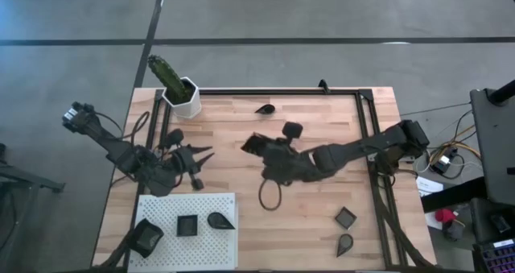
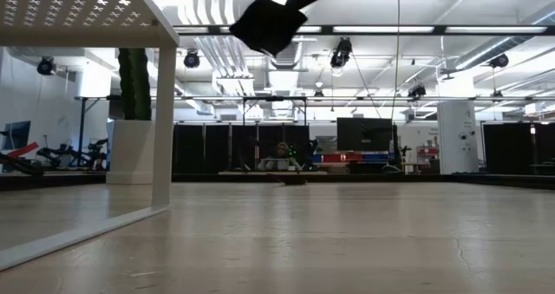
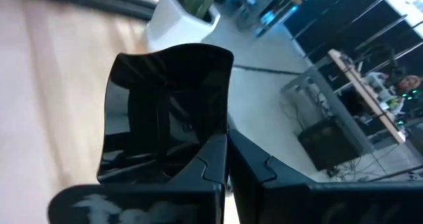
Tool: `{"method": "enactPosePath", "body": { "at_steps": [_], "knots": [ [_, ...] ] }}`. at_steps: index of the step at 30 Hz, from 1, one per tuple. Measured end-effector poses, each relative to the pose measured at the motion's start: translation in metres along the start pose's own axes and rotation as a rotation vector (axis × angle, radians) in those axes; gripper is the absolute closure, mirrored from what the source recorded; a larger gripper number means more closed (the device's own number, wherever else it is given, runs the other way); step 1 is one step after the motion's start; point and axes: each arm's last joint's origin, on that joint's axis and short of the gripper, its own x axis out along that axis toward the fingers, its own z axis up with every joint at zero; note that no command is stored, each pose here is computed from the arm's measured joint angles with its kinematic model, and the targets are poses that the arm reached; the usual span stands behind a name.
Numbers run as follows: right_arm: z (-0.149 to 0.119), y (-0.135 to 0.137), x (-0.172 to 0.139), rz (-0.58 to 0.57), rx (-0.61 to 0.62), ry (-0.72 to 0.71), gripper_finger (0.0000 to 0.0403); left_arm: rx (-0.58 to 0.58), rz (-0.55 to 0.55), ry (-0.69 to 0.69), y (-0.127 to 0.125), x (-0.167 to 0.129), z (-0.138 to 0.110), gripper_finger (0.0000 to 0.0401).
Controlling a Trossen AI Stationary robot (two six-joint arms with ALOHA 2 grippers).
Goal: Pick & Place Mini shaped plates
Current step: Stack the distorted square plate on top of the other distorted square plate on the shelf
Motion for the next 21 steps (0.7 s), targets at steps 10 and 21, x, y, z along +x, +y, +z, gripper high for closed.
{"method": "enactPosePath", "body": {
  "at_steps": [10, 21],
  "knots": [
    [0.025, -0.017, 0.023, 0.003, 0.072, -0.178, 0.0395, 0.038, 0.192, -0.044, -0.007, 0.02, 0.008, 0.0323],
    [0.03, -0.02, 0.027, 0.054, 0.088, -0.235, 0.0395, -0.007, 0.294, -0.06, -0.004, 0.047, 0.018, 0.0324]
  ]
}}
